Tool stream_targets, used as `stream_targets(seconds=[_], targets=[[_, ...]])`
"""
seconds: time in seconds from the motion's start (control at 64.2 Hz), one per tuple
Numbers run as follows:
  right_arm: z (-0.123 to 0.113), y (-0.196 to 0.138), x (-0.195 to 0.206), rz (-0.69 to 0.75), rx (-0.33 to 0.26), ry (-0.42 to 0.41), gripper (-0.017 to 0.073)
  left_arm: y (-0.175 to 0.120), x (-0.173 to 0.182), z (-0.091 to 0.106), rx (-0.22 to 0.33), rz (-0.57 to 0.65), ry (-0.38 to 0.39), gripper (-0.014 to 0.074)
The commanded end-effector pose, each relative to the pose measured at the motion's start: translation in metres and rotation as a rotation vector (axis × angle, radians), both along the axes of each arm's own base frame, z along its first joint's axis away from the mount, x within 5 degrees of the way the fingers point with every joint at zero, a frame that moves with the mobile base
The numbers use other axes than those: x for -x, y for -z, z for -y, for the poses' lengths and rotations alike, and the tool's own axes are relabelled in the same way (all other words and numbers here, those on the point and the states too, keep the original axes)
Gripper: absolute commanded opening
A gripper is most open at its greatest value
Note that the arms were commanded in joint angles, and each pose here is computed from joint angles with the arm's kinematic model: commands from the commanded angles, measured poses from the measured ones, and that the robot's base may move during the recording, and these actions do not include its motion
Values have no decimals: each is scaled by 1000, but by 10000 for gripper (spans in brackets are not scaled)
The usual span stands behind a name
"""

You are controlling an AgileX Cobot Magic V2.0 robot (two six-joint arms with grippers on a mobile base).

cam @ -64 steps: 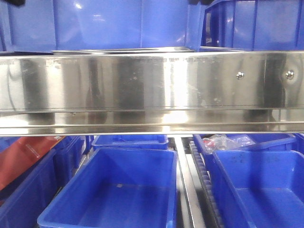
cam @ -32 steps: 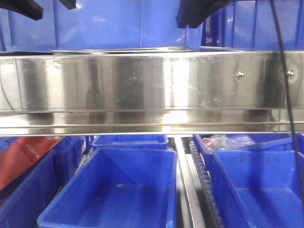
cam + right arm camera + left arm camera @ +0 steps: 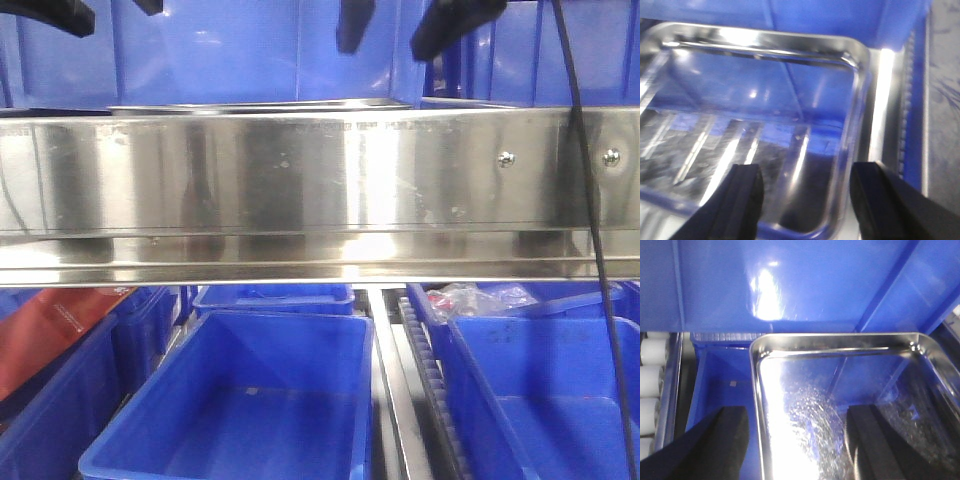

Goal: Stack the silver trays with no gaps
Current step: 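Lower both grippers onto opposite rims of the silver tray and close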

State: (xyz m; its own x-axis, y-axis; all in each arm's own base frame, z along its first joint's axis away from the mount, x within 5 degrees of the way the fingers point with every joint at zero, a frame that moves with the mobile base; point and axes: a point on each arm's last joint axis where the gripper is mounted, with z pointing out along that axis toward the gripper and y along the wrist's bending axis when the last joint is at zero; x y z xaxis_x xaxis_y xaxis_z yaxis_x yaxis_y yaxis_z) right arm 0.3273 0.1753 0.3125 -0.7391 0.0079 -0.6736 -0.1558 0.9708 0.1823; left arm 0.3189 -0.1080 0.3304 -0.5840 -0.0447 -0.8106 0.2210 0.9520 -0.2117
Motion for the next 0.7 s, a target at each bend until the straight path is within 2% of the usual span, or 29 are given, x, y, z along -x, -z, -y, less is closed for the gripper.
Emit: stream_targets(seconds=[0.0,0.171,0.374,0.685], targets=[[2,-2,-7,18,1,12,295,4,-5,4,1,1,2,338],[-1,-6,-14,37,-8,13,295,26,-15,7,-25,-72,4,338],[-6,-2,-28,41,40,10,295,39,-22,8,-31,-91,-2,338],[-8,14,-37,-12,67,23,295,56,-33,1,-43,-140,-30,338]])
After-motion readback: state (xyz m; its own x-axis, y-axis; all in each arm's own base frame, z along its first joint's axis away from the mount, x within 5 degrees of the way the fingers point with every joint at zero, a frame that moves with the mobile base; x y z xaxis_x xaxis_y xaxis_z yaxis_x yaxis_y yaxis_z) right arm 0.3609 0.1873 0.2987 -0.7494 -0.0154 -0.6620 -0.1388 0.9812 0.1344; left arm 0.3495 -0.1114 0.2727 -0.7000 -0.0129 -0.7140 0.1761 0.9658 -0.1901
